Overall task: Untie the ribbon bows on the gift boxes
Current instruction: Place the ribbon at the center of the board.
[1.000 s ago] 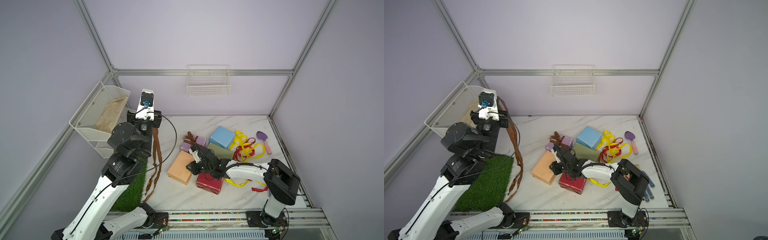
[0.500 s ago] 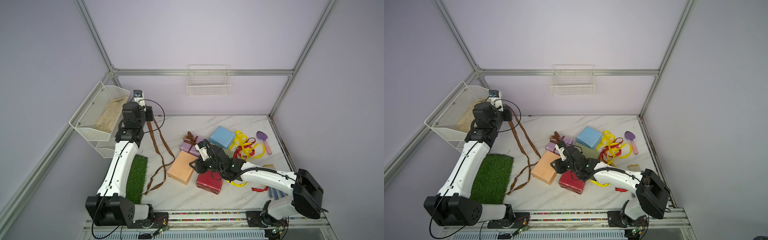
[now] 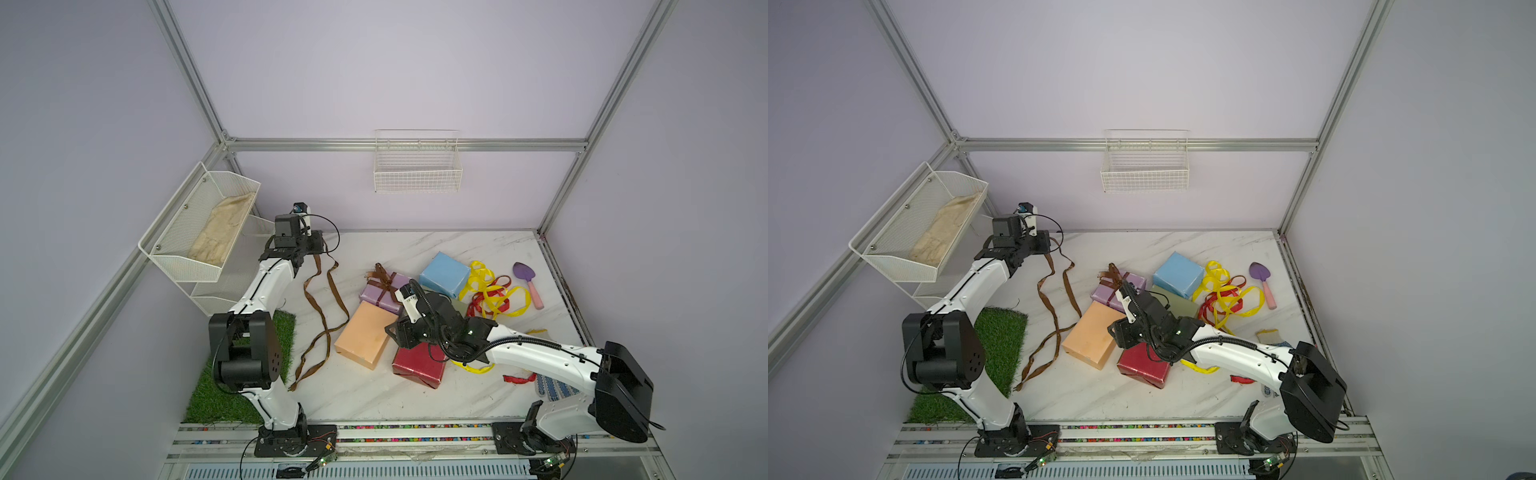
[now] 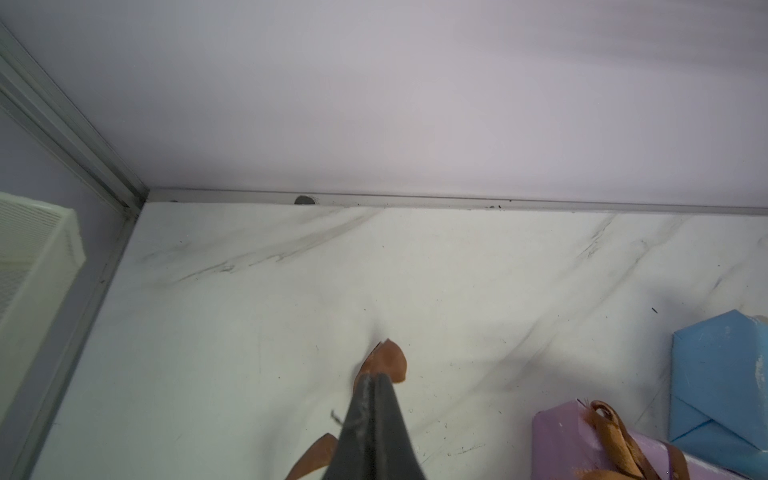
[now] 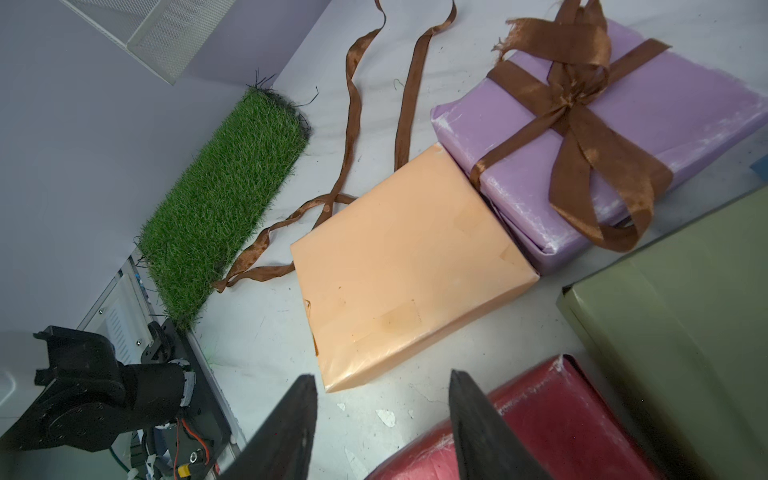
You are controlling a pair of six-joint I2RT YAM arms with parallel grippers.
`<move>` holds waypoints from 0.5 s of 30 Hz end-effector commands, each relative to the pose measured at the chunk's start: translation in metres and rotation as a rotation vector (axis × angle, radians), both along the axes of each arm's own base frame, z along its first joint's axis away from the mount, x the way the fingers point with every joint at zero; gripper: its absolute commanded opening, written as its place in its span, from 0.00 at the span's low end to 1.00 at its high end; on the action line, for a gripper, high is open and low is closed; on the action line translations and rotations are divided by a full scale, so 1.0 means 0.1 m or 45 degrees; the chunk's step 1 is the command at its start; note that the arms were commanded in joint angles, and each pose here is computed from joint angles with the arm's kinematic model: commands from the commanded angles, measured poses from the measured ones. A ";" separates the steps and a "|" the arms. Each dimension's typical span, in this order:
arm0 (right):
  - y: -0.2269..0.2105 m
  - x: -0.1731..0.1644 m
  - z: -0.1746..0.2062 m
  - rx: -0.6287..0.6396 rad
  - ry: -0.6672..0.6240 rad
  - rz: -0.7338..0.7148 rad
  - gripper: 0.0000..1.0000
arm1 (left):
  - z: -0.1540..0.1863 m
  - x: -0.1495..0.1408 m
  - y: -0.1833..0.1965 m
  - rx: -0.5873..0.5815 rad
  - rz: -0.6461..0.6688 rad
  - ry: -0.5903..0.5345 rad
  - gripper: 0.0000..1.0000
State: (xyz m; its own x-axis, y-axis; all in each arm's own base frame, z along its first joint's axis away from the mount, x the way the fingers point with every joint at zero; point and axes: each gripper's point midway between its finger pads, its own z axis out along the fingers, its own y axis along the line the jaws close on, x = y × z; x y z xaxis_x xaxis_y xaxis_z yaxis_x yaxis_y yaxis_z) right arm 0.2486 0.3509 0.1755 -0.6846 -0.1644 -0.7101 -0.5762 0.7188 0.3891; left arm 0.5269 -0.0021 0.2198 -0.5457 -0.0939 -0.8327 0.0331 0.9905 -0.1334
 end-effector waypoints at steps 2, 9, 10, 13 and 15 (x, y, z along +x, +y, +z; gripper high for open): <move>-0.01 0.09 0.05 -0.036 -0.026 -0.019 0.54 | 0.00 0.20 -0.13 -0.094 -0.090 0.029 0.00; -0.08 0.31 0.05 -0.074 -0.017 -0.054 0.51 | -0.32 0.34 -0.14 -0.160 -0.070 0.120 0.12; -0.11 0.34 0.06 -0.073 -0.015 -0.064 0.51 | -0.37 0.35 -0.14 -0.165 -0.066 0.131 0.15; -0.21 0.46 0.05 -0.082 0.009 -0.101 0.49 | -0.47 0.36 -0.16 -0.178 -0.071 0.168 0.22; -0.25 0.52 0.04 -0.092 0.032 -0.109 0.49 | -0.55 0.33 -0.19 -0.199 -0.089 0.190 0.27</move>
State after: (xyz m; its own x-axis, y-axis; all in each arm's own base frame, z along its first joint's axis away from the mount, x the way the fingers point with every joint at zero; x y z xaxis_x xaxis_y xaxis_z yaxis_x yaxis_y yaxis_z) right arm 0.2932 0.3296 0.1766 -0.7057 -0.1461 -0.6933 -0.5081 0.7863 0.3516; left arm 0.5507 -0.0197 0.1457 -0.6987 -0.1537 -0.6987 0.0461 0.9649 -0.2584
